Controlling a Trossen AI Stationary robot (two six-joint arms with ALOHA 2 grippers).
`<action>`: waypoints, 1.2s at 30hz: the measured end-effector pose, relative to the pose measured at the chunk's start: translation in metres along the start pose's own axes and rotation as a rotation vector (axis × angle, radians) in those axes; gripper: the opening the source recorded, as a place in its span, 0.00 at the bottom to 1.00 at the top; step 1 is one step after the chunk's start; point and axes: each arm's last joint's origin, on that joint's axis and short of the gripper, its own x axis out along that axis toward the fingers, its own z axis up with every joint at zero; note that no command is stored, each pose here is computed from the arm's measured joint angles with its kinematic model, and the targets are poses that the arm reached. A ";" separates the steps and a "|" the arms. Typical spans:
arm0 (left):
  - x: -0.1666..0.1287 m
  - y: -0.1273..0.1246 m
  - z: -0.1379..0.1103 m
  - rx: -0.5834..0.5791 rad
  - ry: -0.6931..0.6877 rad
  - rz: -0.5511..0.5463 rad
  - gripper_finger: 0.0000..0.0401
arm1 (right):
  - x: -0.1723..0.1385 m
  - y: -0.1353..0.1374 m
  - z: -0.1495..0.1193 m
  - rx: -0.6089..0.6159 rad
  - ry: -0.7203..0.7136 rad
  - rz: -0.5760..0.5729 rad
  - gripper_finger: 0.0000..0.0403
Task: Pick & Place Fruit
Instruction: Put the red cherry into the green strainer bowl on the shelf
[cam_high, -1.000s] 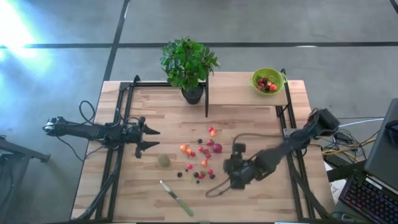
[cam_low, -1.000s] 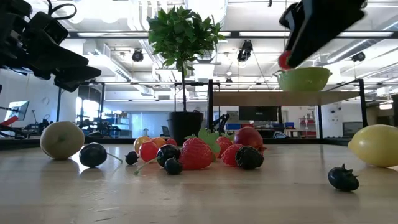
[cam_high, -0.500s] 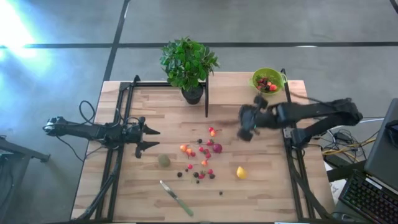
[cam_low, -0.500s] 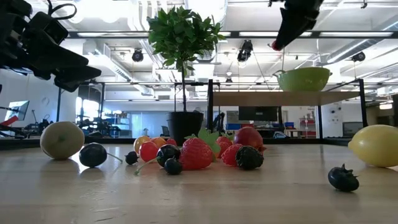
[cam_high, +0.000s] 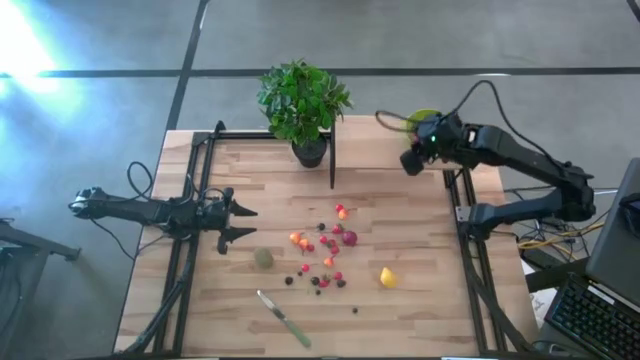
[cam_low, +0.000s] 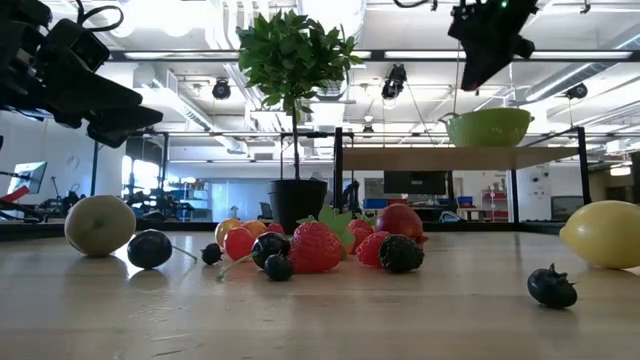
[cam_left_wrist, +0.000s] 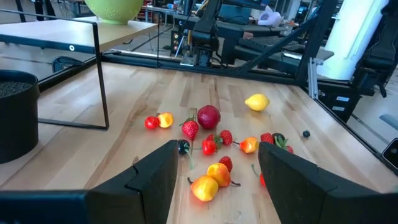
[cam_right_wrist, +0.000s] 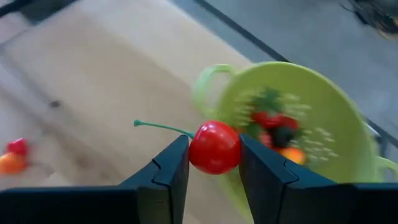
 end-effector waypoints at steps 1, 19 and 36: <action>0.000 0.000 0.000 0.000 0.000 0.000 0.57 | 0.002 -0.004 0.001 0.017 0.004 -0.016 0.28; 0.000 0.000 0.000 0.000 0.000 0.000 0.57 | 0.029 -0.041 -0.005 0.108 0.098 -0.172 0.27; 0.000 0.000 0.000 0.000 0.000 0.000 0.57 | 0.051 -0.047 -0.024 0.078 0.194 -0.217 0.29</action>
